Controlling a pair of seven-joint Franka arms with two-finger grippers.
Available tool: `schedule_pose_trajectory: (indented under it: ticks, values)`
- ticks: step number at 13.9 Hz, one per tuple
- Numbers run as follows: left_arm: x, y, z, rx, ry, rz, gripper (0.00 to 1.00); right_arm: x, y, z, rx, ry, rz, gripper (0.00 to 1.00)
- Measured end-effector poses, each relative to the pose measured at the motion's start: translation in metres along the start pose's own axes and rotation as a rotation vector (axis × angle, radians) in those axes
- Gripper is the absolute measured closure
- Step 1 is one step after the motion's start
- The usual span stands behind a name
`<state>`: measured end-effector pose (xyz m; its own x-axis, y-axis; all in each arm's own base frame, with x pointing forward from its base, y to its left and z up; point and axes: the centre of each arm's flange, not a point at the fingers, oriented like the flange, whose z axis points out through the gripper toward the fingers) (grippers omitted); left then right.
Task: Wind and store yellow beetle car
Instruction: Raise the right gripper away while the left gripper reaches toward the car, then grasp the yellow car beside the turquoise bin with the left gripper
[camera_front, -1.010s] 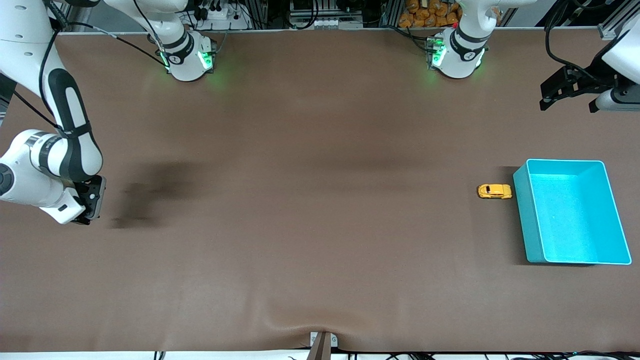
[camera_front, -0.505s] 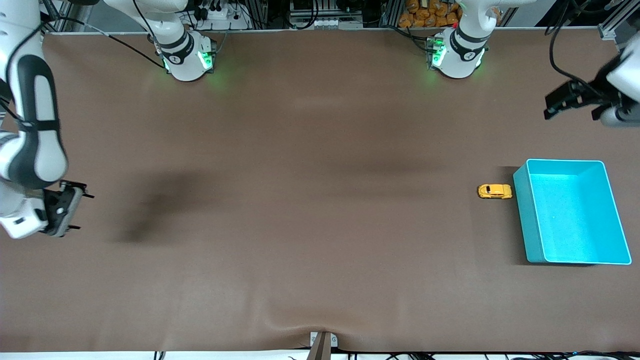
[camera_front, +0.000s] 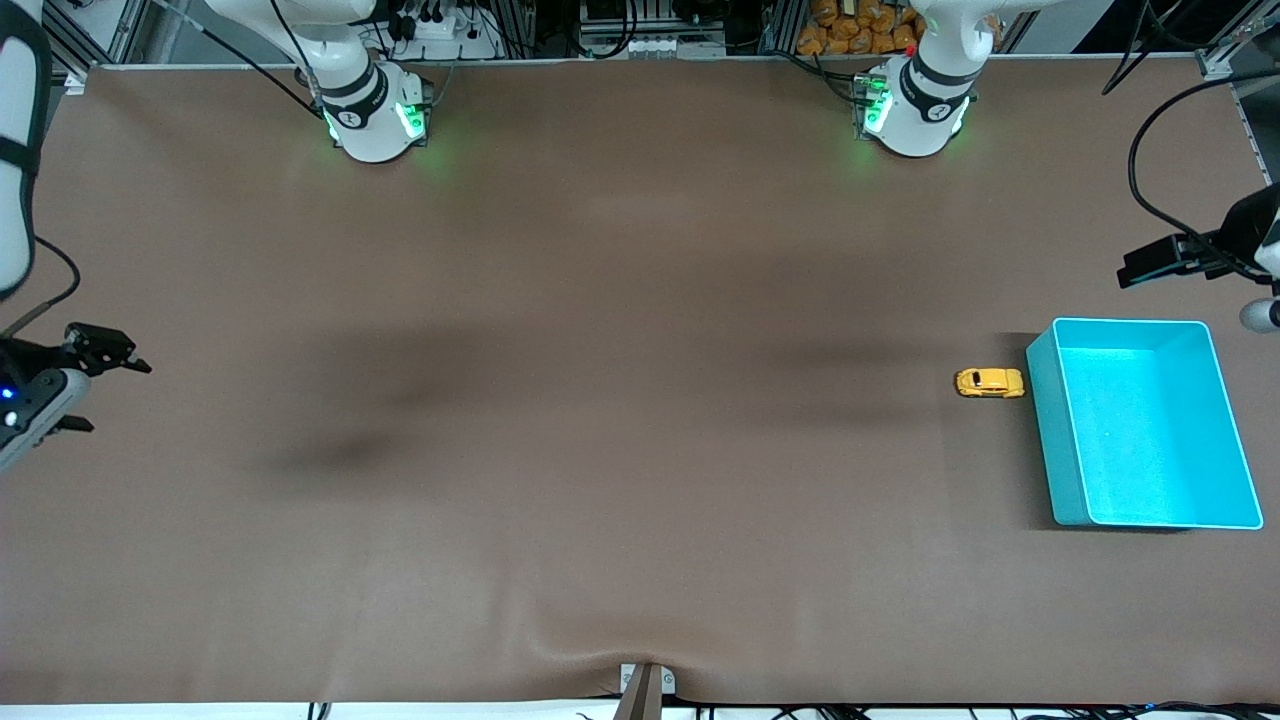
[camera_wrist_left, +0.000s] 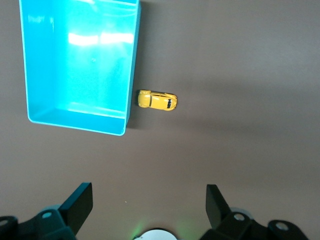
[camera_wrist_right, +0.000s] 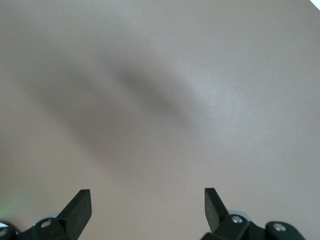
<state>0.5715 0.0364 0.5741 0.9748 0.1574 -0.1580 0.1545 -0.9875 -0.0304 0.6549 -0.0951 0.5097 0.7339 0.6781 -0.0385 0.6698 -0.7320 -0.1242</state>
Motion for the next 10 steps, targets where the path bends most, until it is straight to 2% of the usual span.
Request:
schedule_pose_trajectory:
  ticks: [3, 6, 10]
  values:
    - [0.015, 0.0, 0.024, 0.005, -0.037, -0.158, 0.0, 0.005, -0.014, -0.038, -0.022, 0.016, 0.077, 0.0]
    - [0.025, 0.002, 0.055, 0.011, -0.055, -0.279, 0.0, -0.008, -0.012, -0.072, -0.07, 0.056, 0.128, 0.0]
    - [0.031, 0.0, 0.111, 0.003, -0.018, -0.445, 0.0, -0.02, -0.021, -0.106, -0.095, 0.11, 0.377, 0.0]
